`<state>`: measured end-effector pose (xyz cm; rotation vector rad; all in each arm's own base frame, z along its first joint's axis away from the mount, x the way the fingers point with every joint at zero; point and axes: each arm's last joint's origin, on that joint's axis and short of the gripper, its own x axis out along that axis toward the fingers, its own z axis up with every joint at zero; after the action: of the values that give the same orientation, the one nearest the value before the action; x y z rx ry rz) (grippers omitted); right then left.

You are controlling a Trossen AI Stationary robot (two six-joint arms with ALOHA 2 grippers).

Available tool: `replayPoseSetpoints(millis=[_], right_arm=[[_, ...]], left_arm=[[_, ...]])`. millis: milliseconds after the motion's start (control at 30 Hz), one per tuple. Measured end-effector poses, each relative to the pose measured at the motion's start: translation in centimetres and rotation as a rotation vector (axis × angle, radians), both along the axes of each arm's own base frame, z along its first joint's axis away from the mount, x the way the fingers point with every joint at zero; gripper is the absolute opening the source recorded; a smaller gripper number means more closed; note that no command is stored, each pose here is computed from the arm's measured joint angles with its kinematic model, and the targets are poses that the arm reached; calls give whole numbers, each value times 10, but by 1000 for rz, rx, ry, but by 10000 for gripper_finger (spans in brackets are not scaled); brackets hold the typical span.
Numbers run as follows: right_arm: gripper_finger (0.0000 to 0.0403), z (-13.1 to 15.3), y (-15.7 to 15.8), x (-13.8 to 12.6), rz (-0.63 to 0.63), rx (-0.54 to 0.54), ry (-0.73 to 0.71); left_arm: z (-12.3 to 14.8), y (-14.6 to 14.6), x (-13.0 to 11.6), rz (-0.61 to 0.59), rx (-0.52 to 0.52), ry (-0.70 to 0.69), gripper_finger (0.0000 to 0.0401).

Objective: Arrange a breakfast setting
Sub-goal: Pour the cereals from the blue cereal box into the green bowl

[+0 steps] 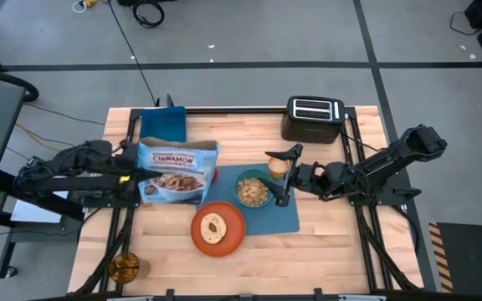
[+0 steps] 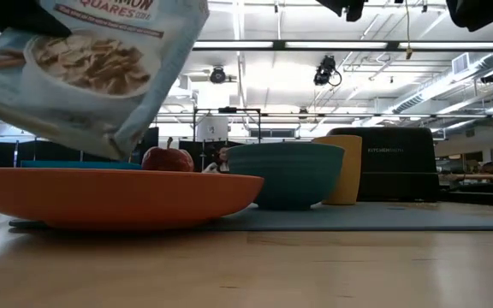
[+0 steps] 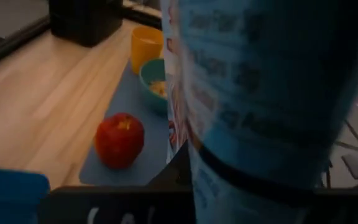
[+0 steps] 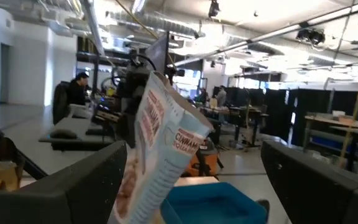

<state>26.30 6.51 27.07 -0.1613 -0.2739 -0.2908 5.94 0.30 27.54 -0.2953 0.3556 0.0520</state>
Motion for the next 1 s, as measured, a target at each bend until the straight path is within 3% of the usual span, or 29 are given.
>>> replayPoseSetpoints(millis=[233, 400, 500, 567, 667, 767, 1000], right_arm=[[380, -1, 2, 0, -22, 10, 6], [380, -1, 1, 0, -46, 14, 8], [380, 0, 1, -1, -48, 18, 1], [380, 0, 1, -1, -60, 20, 2], [380, -1, -1, 0, -67, 22, 4], [380, -2, -1, 0, -71, 17, 22], [380, -8, 9, -1, -38, 28, 73]], left_arm=[[2, -1, 1, 32, -39, -18, 5], [15, 5, 9, 239, 147, -134, 5], [27, 5, 24, 223, 205, -221, 5], [32, 7, 39, 250, 257, -242, 5], [22, 17, 72, 361, 376, -155, 5], [13, 38, 106, 453, 421, -116, 5], [-25, 104, 158, 431, 314, -127, 5]])
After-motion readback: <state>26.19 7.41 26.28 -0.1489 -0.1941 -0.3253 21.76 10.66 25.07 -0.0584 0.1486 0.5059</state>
